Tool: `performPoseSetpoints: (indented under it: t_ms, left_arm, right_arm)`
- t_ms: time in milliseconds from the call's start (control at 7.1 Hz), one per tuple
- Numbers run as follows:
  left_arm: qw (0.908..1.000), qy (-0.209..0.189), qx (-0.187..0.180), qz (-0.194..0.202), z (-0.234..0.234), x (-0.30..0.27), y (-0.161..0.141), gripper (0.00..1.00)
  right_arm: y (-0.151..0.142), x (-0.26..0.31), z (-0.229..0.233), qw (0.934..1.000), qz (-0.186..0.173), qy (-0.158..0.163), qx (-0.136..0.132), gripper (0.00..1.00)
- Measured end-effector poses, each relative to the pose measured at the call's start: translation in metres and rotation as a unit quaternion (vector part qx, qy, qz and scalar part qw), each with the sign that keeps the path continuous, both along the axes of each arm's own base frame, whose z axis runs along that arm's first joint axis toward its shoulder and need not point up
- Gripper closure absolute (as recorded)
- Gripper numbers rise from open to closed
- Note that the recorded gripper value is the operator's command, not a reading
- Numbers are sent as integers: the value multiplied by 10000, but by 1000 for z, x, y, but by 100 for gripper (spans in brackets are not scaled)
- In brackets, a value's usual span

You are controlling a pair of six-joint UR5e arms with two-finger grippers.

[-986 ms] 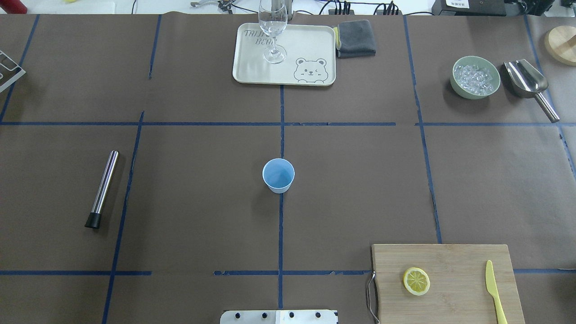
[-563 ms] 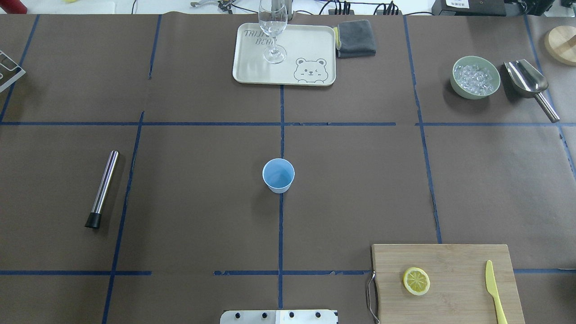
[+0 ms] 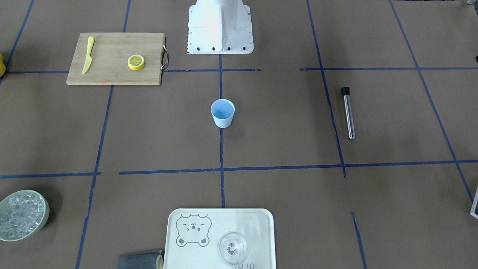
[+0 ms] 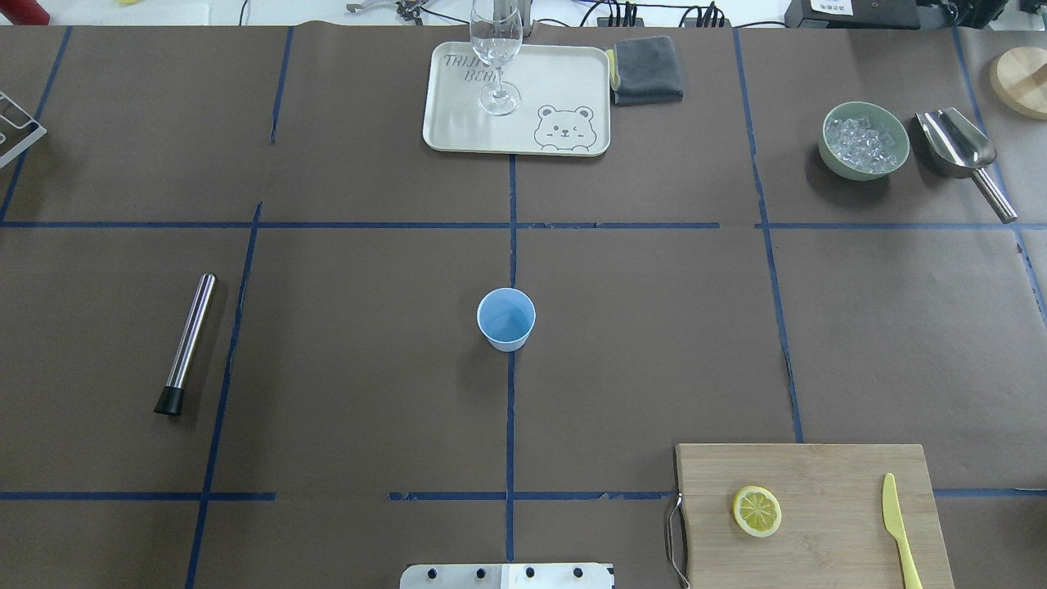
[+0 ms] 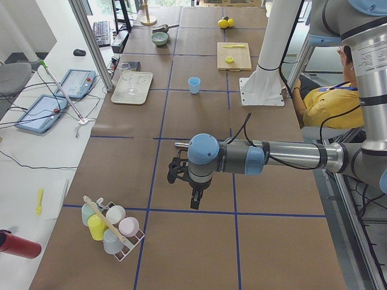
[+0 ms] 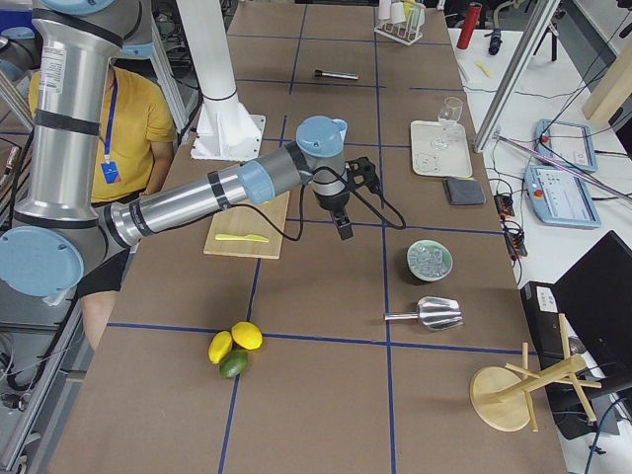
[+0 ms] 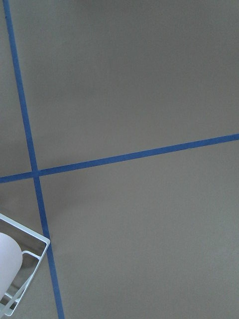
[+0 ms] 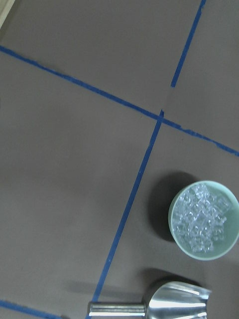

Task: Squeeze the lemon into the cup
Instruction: 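Move the right gripper down over the lemon slice on the cutting board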

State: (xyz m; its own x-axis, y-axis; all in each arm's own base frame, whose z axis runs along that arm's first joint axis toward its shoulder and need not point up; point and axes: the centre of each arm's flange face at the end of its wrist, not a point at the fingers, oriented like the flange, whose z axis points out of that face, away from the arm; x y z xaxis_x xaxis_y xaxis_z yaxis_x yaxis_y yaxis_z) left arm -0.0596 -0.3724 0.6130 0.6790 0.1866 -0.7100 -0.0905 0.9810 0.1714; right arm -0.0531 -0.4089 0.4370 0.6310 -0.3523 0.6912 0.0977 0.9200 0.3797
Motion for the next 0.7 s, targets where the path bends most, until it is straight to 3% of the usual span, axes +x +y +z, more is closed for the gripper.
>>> performPoseSetpoints:
  t_ms: [282, 563, 704]
  left_arm:
    - [10000, 2, -2, -1, 0, 0, 0, 0]
    - [10000, 10, 3, -2, -1, 0, 0, 0]
    - [10000, 20, 11, -3, -2, 0, 0, 0]
  right_arm:
    - [16, -86, -41, 9981, 390, -19, -467, 0]
    - [58, -179, -73, 9922, 919, 75, -838, 0]
    - [84, -212, -84, 9909, 955, 30, -952, 0]
